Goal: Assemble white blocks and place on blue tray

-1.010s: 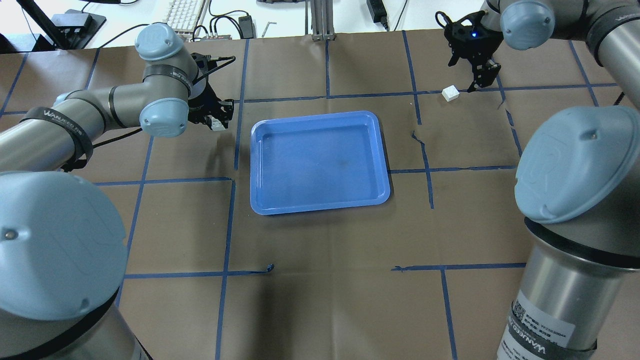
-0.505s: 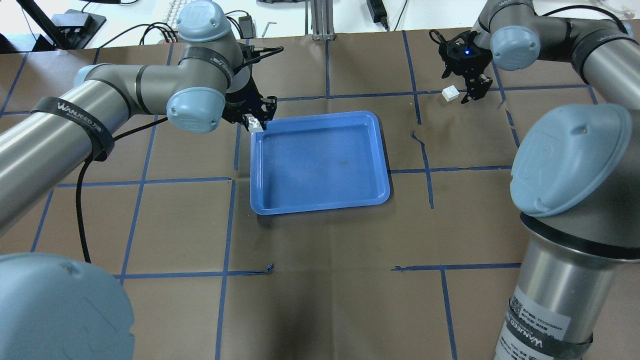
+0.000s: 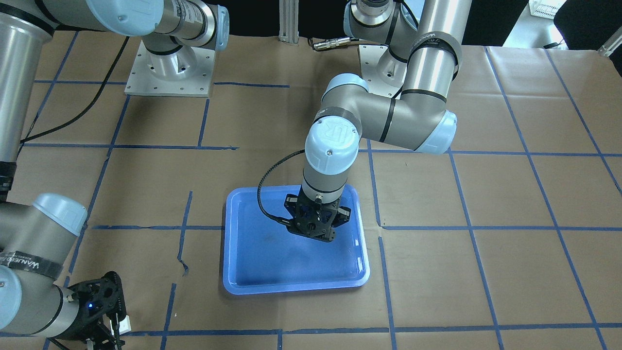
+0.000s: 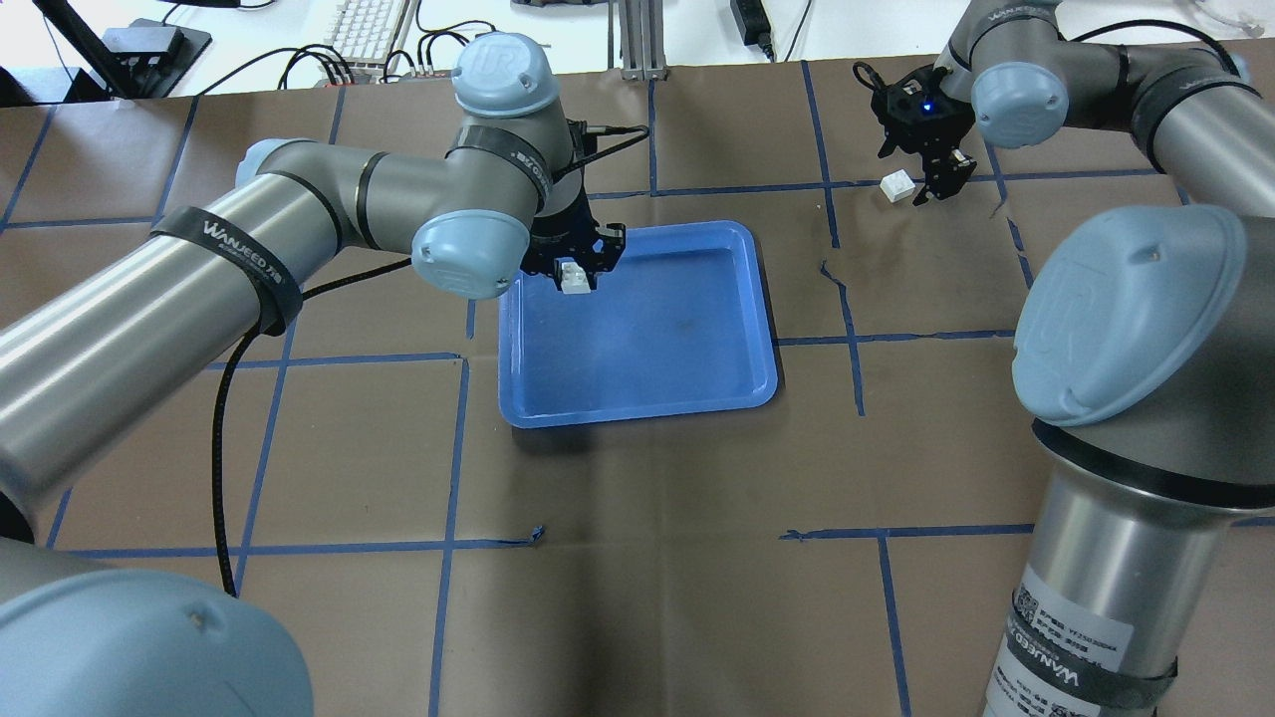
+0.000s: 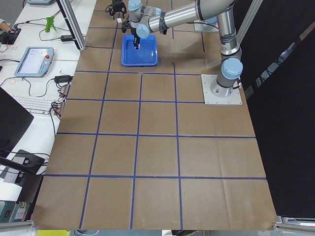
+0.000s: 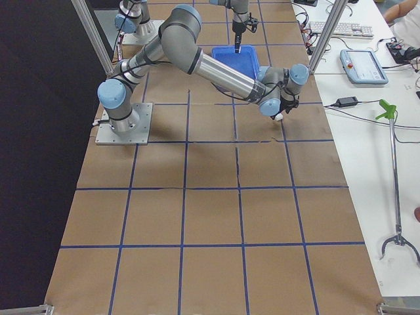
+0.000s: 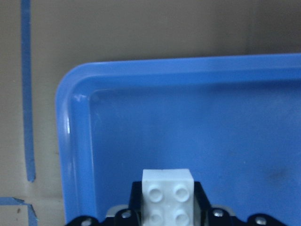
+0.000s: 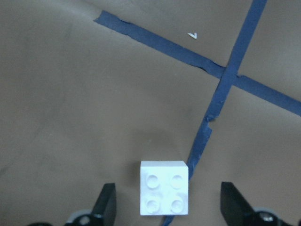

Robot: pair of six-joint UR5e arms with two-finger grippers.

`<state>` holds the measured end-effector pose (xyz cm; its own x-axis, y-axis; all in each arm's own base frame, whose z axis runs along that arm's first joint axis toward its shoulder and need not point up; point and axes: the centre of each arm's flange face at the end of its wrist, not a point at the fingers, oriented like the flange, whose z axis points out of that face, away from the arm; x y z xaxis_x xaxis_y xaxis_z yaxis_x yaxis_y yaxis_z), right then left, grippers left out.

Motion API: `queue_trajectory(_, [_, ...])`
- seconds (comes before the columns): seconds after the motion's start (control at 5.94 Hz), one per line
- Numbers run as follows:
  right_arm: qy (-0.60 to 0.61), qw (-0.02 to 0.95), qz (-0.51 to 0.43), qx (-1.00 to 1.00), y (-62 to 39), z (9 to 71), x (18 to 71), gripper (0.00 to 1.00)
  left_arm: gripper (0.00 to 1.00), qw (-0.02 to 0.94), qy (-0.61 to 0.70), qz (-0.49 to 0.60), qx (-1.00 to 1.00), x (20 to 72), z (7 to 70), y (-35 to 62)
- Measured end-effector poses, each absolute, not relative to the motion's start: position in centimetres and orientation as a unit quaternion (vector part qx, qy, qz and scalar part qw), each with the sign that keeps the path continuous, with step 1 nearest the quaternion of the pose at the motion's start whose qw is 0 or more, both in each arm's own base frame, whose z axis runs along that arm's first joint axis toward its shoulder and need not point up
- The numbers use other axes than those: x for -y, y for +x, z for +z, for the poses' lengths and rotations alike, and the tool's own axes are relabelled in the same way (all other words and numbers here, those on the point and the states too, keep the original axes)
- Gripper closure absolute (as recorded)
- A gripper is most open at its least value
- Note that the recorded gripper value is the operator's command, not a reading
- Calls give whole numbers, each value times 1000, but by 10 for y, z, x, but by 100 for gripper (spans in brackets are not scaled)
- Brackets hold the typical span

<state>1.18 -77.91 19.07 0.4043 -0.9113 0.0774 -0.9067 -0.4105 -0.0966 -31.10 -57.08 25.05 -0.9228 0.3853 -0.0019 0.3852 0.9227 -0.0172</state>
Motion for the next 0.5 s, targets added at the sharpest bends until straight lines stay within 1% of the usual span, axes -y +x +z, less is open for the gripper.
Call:
queue_trajectory(0.17, [-838, 21, -60, -542, 12, 189, 779, 45, 89, -10, -314, 2, 949, 563, 243, -315])
queue_trajectory(0.34, [-838, 22, -60, -542, 13, 188, 778, 57, 88, -11, -420, -1, 907, 560, 236, -316])
queue_trajectory(0.5, [-838, 22, -60, -542, 13, 188, 778, 71, 87, -10, -519, 3, 855, 561, 231, -318])
